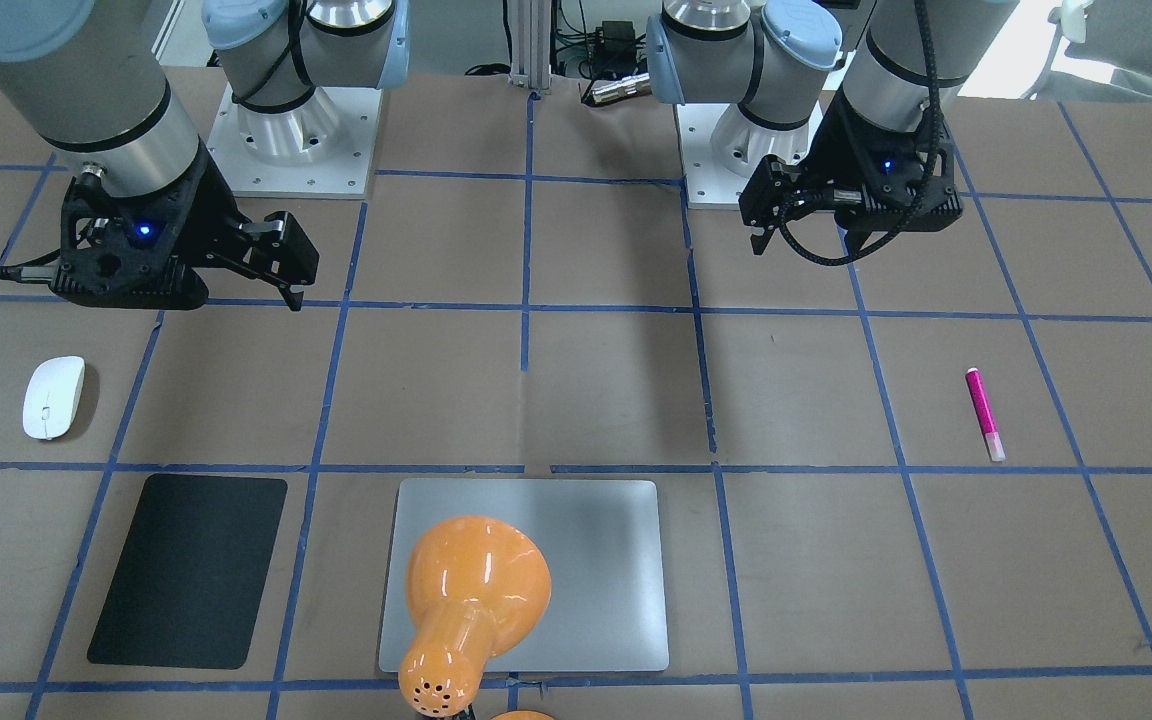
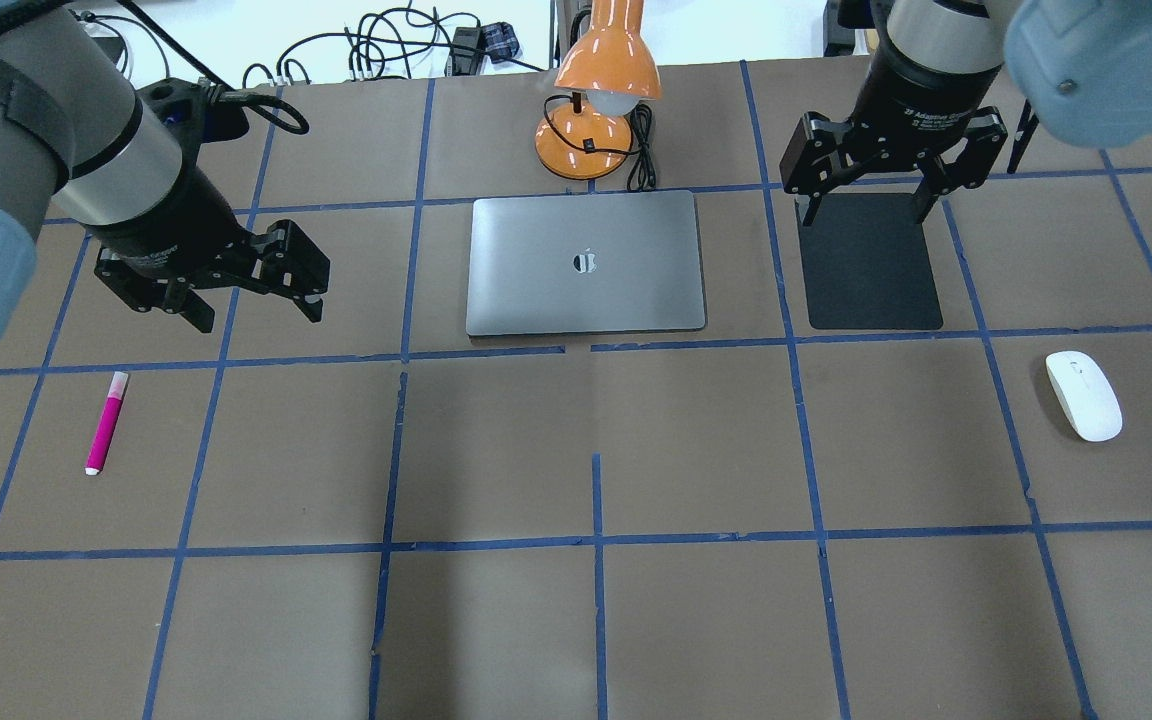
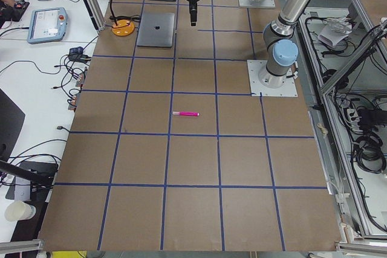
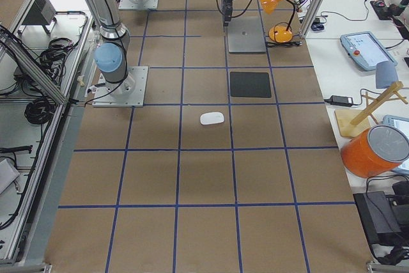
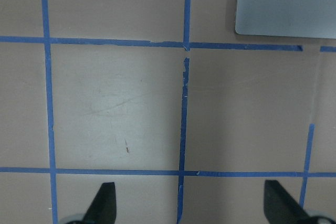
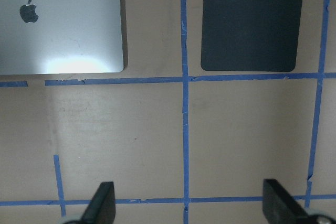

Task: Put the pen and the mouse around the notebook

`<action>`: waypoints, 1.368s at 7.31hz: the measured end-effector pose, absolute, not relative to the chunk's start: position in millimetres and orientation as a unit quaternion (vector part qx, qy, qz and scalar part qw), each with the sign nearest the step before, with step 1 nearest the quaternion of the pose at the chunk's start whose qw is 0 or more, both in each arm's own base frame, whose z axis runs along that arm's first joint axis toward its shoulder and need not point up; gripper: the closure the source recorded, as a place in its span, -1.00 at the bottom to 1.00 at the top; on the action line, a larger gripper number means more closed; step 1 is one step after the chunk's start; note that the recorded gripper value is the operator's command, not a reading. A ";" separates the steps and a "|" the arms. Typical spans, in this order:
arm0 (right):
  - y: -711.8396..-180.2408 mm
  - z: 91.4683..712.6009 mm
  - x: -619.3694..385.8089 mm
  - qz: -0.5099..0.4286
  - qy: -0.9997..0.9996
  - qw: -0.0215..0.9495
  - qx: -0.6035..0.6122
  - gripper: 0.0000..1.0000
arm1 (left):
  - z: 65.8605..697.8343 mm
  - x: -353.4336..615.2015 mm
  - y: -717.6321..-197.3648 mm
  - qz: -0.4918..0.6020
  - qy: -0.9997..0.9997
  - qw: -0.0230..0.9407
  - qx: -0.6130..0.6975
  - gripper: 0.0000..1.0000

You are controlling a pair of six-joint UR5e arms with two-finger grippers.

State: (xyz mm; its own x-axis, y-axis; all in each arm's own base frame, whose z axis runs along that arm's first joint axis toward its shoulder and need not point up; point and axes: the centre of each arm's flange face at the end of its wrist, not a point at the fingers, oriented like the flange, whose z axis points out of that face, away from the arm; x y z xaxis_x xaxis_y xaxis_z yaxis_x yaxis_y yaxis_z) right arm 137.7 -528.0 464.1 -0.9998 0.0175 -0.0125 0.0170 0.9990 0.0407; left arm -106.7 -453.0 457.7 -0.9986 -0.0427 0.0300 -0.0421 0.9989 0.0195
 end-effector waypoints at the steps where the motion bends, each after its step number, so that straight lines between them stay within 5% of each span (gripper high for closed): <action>1: -528.6 464.0 138.2 0.018 1.000 0.009 0.010 -1.00 | 457.0 -106.2 -453.2 -0.010 -1.000 0.016 0.017 -1.00; 6: -531.8 464.1 137.0 0.011 1.000 0.008 0.015 -1.00 | 457.6 -104.6 -453.5 -0.009 -1.000 0.016 0.015 -1.00; 10: -570.1 406.7 60.9 0.046 0.998 0.003 0.038 -1.00 | 452.6 -97.3 -458.6 -0.013 -1.000 0.017 0.022 -1.00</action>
State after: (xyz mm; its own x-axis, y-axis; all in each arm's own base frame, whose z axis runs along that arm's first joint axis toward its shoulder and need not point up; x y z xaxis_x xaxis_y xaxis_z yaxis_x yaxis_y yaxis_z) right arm 60.9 -570.1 406.7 -0.9970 0.0768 -0.0017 0.0763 0.9929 0.0915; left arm -97.3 -458.6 452.6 -0.9985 -0.0448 0.0326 -0.0440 0.9987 0.0272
